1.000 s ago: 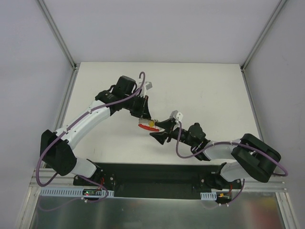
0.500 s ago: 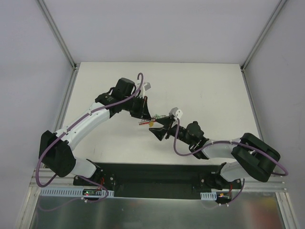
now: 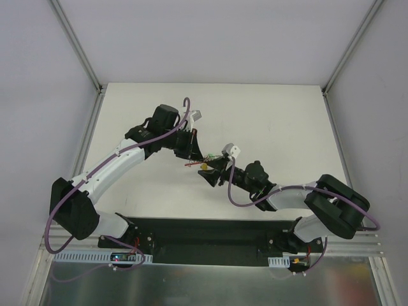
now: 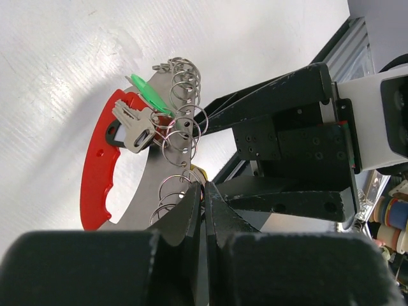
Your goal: Remove the keys from the keyring
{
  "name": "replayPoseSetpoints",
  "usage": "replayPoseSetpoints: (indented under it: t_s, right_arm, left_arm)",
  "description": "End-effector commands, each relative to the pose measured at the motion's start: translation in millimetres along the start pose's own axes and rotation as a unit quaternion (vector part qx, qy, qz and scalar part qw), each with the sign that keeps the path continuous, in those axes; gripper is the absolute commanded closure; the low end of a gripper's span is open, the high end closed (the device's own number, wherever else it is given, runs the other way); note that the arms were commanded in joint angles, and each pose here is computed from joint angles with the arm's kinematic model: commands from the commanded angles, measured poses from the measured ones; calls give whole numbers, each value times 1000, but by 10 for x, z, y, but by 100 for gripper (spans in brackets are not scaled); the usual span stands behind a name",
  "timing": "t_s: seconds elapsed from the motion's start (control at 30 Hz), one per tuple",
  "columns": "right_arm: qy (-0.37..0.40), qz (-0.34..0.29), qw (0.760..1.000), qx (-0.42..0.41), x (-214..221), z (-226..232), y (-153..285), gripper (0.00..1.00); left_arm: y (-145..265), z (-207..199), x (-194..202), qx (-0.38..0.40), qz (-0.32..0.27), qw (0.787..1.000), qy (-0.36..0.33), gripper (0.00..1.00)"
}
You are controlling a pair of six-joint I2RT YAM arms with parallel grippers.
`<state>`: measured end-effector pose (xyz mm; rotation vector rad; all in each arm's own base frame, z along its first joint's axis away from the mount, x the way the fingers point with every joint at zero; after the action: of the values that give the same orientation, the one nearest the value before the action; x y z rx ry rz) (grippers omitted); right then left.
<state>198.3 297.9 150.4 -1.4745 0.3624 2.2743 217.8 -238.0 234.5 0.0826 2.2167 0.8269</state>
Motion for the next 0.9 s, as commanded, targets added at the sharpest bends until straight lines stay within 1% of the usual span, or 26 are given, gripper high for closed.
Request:
replayPoseSetpoints:
  t_s: [0.0, 0.03, 0.13, 0.17, 0.23, 0.27, 0.33, 0.37, 0.43, 0.47, 0.6, 0.73, 0.87]
  right_arm:
    - [8, -56, 998, -30, -281, 130, -105, 48]
    - [7, -57, 998, -30, -284, 132, -103, 50]
    - [4, -59, 998, -33, -285, 137, -99, 59]
    - [5, -62, 997, -37, -295, 149, -94, 64]
    - [3, -63, 997, -40, -291, 156, -89, 69]
    - [3, -63, 997, -44, -291, 166, -87, 75]
    - [2, -62, 997, -44, -279, 166, -78, 82]
    - [1, -63, 997, -45, -277, 166, -77, 88]
    - [-2, -62, 997, -44, -271, 166, -66, 94]
    - [-8, -60, 997, -43, -258, 163, -64, 99]
    - [-25, -54, 998, -28, -207, 123, -58, 99]
    - [-35, -29, 999, 11, -156, 32, -83, 99]
    - [-27, -10, 999, 46, -161, -33, -64, 99]
  left_arm:
    - [105, -142, -91, 32, -25, 999, -5, 100]
    - [103, -141, -80, 33, -25, 999, -4, 100]
    - [99, -124, -60, 28, -24, 999, -6, 100]
    - [99, -122, -51, 28, -24, 999, -5, 100]
    - [97, -113, -35, 25, -23, 999, -4, 100]
    - [93, -104, -31, 25, -22, 999, -3, 100]
    - [93, -103, -29, 24, -22, 999, -2, 100]
    - [98, -106, -38, 23, -24, 999, -2, 100]
    - [110, -113, -51, 22, -26, 999, -4, 100]
    - [109, -104, -57, 20, -27, 999, -3, 100]
    - [131, -76, -76, 15, -32, 999, -2, 100]
    - [144, -65, -69, 17, -33, 999, -3, 100]
    - [155, -69, -45, 27, -31, 999, -7, 100]
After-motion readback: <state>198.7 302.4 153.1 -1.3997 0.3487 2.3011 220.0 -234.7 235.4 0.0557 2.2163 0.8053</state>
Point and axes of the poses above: each gripper's point midway between its finger pads, its own y axis back along the fingers, its own z axis along the line the jaws close on, x = y × z, the point moved 5 cm from there along y, back along the fingers, and after that the axes turned 13 degrees about -y, right-handed, at the moved point
